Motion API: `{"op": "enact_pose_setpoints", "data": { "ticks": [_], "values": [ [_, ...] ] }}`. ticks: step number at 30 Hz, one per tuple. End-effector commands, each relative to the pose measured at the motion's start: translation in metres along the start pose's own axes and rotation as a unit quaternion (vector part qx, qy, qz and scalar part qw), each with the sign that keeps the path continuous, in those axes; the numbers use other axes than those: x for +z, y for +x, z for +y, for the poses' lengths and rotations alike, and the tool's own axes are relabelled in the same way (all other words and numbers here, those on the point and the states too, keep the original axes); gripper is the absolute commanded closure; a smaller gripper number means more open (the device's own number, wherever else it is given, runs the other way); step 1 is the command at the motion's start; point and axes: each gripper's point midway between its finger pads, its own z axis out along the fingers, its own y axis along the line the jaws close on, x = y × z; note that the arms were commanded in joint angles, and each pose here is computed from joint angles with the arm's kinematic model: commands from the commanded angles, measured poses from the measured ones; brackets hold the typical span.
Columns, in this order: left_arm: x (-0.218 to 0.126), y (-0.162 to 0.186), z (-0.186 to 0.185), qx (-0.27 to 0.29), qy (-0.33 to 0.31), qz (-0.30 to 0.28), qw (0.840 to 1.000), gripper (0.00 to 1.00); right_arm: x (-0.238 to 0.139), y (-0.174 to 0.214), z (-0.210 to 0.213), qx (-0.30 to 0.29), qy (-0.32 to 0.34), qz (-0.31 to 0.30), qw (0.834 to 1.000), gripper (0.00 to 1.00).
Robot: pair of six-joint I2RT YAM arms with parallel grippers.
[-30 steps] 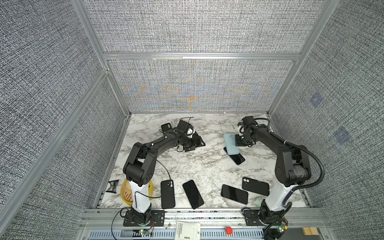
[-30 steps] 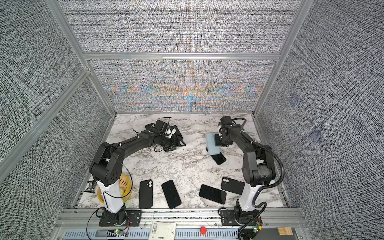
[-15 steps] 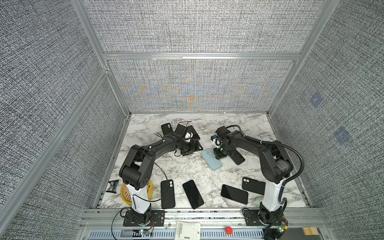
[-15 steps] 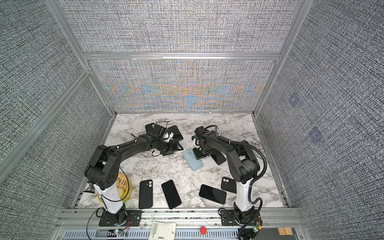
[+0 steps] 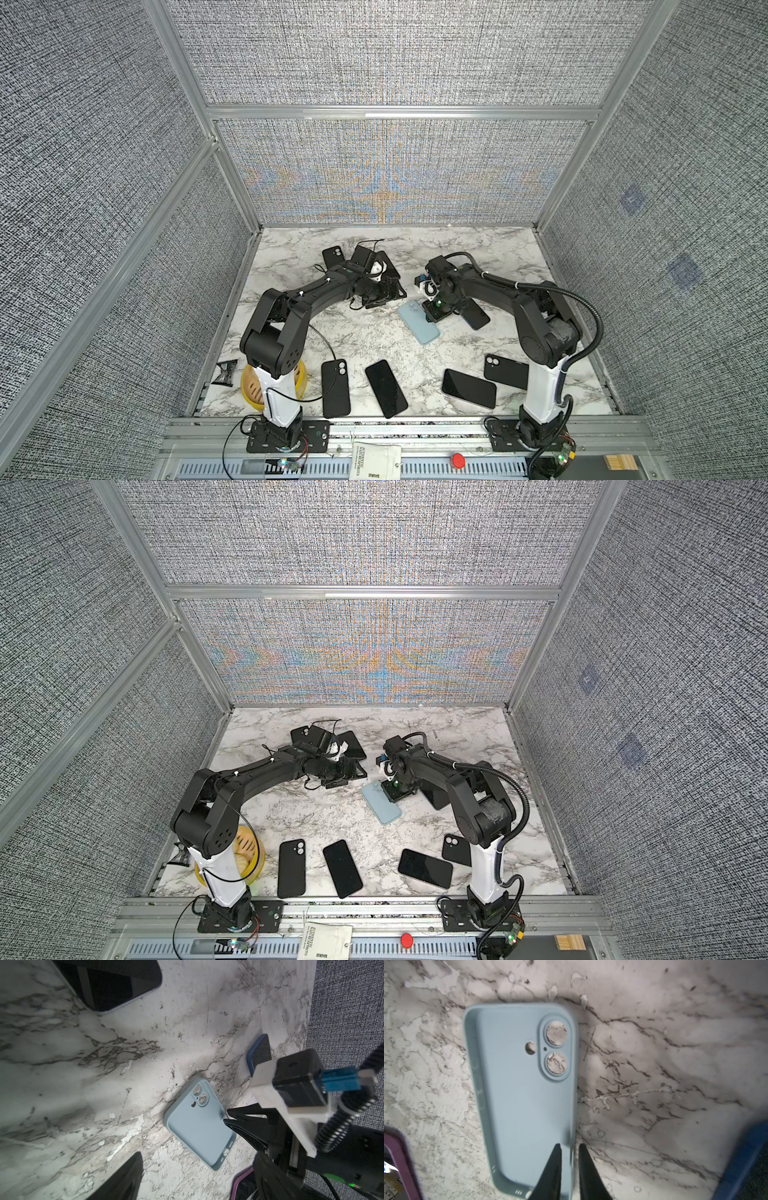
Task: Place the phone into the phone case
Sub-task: 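Drag the light-blue case toward the table center with the right gripper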
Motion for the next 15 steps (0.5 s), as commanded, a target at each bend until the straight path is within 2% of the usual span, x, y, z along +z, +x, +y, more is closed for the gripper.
{"op": "enact_pose_setpoints", "data": {
  "ticks": [1,7,10,15],
  "values": [
    [0.002,0.002,0.003,-0.002,-0.007,0.009,1.0,0.16,-0.007,-0.006,0.001,-0.013,0.002,-0.013,1.0,0.77],
    [-0.001,-0.001,-0.003,-0.007,0.0,0.006,1.0,0.18,-0.025,-0.006,0.001,-0.018,0.013,-0.023,0.999,0.71],
    [-0.009,-0.001,-0.012,-0.007,0.006,0.004,1.0,0.18,-0.04,-0.002,0.012,-0.013,0.006,-0.048,0.999,0.69],
    [-0.019,0.002,-0.022,-0.003,0.012,-0.006,1.0,0.18,-0.055,0.029,0.033,0.009,0.004,-0.08,0.997,0.66]
  ]
}}
